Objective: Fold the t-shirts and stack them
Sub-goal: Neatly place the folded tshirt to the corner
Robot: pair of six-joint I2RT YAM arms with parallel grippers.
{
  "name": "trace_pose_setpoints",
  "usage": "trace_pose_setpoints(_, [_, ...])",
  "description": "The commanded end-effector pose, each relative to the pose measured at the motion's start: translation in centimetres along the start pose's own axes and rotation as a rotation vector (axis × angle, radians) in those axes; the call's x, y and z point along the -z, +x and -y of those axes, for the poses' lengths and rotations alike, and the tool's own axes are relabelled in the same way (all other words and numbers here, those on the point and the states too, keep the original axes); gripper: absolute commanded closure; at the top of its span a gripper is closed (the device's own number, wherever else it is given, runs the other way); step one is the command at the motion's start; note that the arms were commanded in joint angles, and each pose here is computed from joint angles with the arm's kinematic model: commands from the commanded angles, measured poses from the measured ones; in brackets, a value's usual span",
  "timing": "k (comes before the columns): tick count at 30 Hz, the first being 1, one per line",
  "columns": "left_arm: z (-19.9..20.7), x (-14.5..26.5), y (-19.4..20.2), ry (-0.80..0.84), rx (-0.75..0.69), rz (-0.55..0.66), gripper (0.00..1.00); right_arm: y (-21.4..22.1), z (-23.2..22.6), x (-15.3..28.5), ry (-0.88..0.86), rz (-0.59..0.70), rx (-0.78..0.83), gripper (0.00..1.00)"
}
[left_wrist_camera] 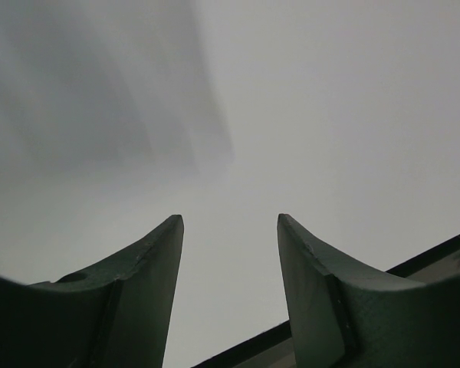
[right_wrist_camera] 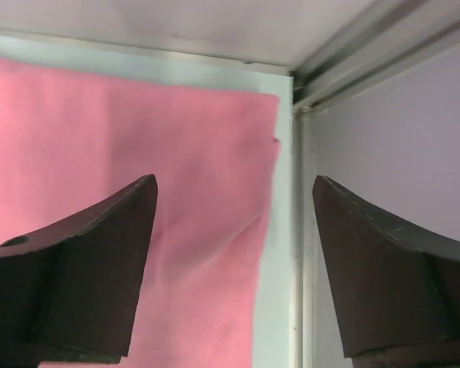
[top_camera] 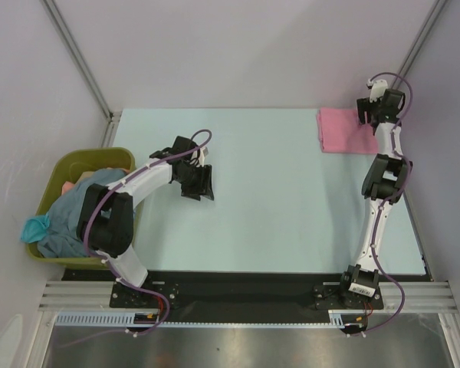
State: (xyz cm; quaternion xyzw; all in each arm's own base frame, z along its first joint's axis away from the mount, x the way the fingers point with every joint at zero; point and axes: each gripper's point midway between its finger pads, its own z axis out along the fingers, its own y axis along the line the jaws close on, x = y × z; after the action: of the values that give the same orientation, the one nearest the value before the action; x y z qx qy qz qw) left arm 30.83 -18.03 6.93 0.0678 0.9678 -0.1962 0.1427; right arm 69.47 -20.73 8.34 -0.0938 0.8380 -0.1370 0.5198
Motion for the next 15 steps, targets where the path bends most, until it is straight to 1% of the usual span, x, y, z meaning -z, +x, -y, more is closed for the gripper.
trace_pose_setpoints(1, [0.7,1.2,-1.7,0.015,-0.039,0.054,0.42,-4.6,3.6,1.5,0.137,0.092,-0.037,0.13])
trace_pose_setpoints(3, [0.9,1.7,-1.9,0.016,-0.036,0.070,0.42,-6.3,4.6,3.0,0.219,0.084,-0.061,0.11])
trace_pose_setpoints(4, [1.2,2.0,-2.1,0.022,-0.026,0.087,0.42,-6.1,5.8,4.0,0.301,0.045,-0.082,0.10])
trace_pose_setpoints(5, [1.4,2.3,-2.4,0.028,-0.024,0.104,0.42,-6.7,6.0,4.7,0.324,0.043,-0.144,0.10])
trace_pose_setpoints(6, [1.6,2.6,-2.5,0.033,-0.018,0.114,0.42,-8.4,6.6,6.6,0.346,0.054,-0.183,0.09])
trace_pose_setpoints(7, [2.2,3.1,-2.9,0.051,-0.006,0.140,0.42,-8.3,6.2,7.5,0.341,0.024,-0.236,0.09])
trace_pose_setpoints(8, [2.5,3.4,-3.0,0.063,0.002,0.153,0.42,-11.1,6.5,10.0,0.335,0.071,-0.338,0.09])
trace_pose_setpoints(9, [2.8,3.6,-3.0,0.079,0.014,0.161,0.42,-9.5,5.1,10.4,0.294,0.013,-0.395,0.09])
trace_pose_setpoints(10, [3.7,4.4,-3.5,0.116,0.033,0.195,0.41,-10.5,3.8,11.4,0.230,0.025,-0.441,0.09])
trace_pose_setpoints(11, [4.2,4.8,-3.6,0.138,0.044,0.209,0.41,-10.7,2.7,12.2,0.196,0.020,-0.549,0.09])
trace_pose_setpoints(12, [4.4,4.9,-3.4,0.154,0.058,0.215,0.41,-13.4,2.4,14.9,0.159,0.066,-0.591,0.09])
trace_pose_setpoints(13, [5.3,5.4,-3.7,0.196,0.078,0.236,0.40,-11.9,-0.7,15.0,0.050,0.013,-0.634,0.09])
trace_pose_setpoints(15, [6.1,6.8,-3.6,0.238,0.082,0.273,0.40,-12.9,-3.3,17.1,-0.050,0.006,-0.764,0.07])
